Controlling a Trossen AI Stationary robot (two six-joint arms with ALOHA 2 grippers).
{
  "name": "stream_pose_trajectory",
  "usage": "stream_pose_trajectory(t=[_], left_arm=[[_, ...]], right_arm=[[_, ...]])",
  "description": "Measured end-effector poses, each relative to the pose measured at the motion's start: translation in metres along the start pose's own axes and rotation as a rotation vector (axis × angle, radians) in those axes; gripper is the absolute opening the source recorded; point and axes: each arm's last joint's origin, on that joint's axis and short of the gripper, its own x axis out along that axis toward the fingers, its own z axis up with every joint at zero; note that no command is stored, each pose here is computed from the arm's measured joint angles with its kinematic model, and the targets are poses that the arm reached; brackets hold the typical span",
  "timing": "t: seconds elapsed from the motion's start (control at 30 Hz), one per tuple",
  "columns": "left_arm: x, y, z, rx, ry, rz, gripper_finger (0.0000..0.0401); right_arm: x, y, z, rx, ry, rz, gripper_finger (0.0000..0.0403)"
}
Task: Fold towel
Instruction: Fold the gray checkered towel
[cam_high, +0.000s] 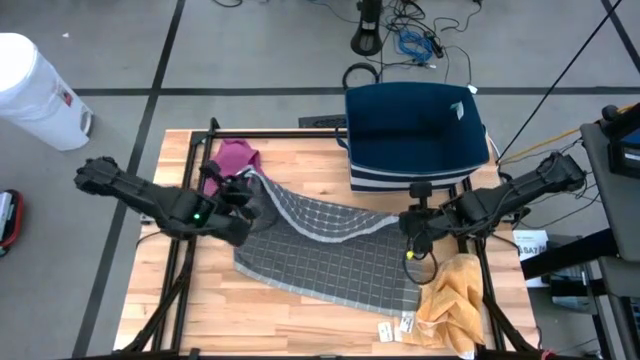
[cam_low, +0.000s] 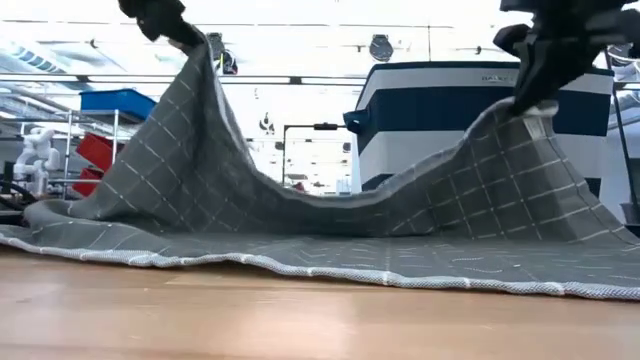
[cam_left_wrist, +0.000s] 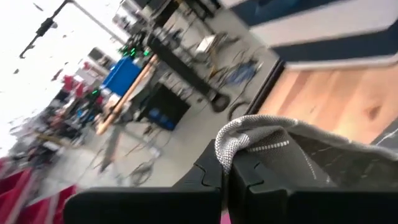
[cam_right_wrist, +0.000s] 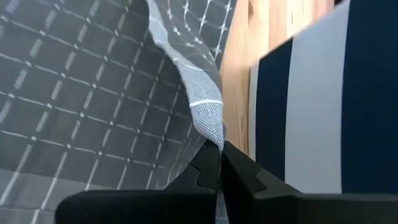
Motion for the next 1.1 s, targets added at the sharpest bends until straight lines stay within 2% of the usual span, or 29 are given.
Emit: stream_pose_trajectory(t=[0.13,0.33,0.43,0.53,0.6,0.67,0.77,0.8,0.83,0.97,1.1], left_arm=[[0.013,0.004,0.001,-0.025,0.005,0.142,0.0000],[0.024,-0.002,0.005,0.013,0.046,0.143,0.0000],[0.026,-0.002,0.009,-0.020,0.027,0.170,0.0000],[0.029,-0.002,0.016,-0.079,0.010,0.184,0.0000],[0.031,-0.005,0.024,-0.127,-0.007,0.136,0.0000],[0.031,-0.008,0.035,-0.152,-0.037,0.024,0.0000],[0.030,-0.013,0.048,-0.143,-0.116,-0.185,0.0000],[0.030,-0.013,0.050,-0.130,-0.132,-0.208,0.0000],[0.031,-0.013,0.050,-0.114,-0.131,-0.195,0.0000],[0.041,-0.005,0.037,-0.035,-0.025,-0.009,0.0000],[0.056,0.004,0.022,-0.051,0.096,0.047,0.0000]], right_arm=[[0.000,-0.005,-0.006,0.014,0.034,-0.150,0.0000],[-0.007,-0.016,-0.020,0.071,0.064,-0.377,0.0000],[-0.012,-0.022,-0.026,0.115,0.039,-0.468,0.0000],[-0.017,-0.026,-0.029,0.149,0.000,-0.512,0.0000],[-0.019,-0.028,-0.030,0.165,-0.014,-0.510,0.0000],[-0.021,-0.029,-0.032,0.174,-0.021,-0.501,0.0000],[-0.023,-0.029,-0.035,0.178,-0.001,-0.413,0.0000],[-0.023,-0.028,-0.036,0.178,0.008,-0.379,0.0000],[-0.023,-0.028,-0.036,0.180,0.017,-0.347,0.0000],[-0.023,-0.025,-0.038,0.193,0.059,-0.212,0.0000],[-0.023,-0.022,-0.039,0.202,0.086,-0.134,0.0000]])
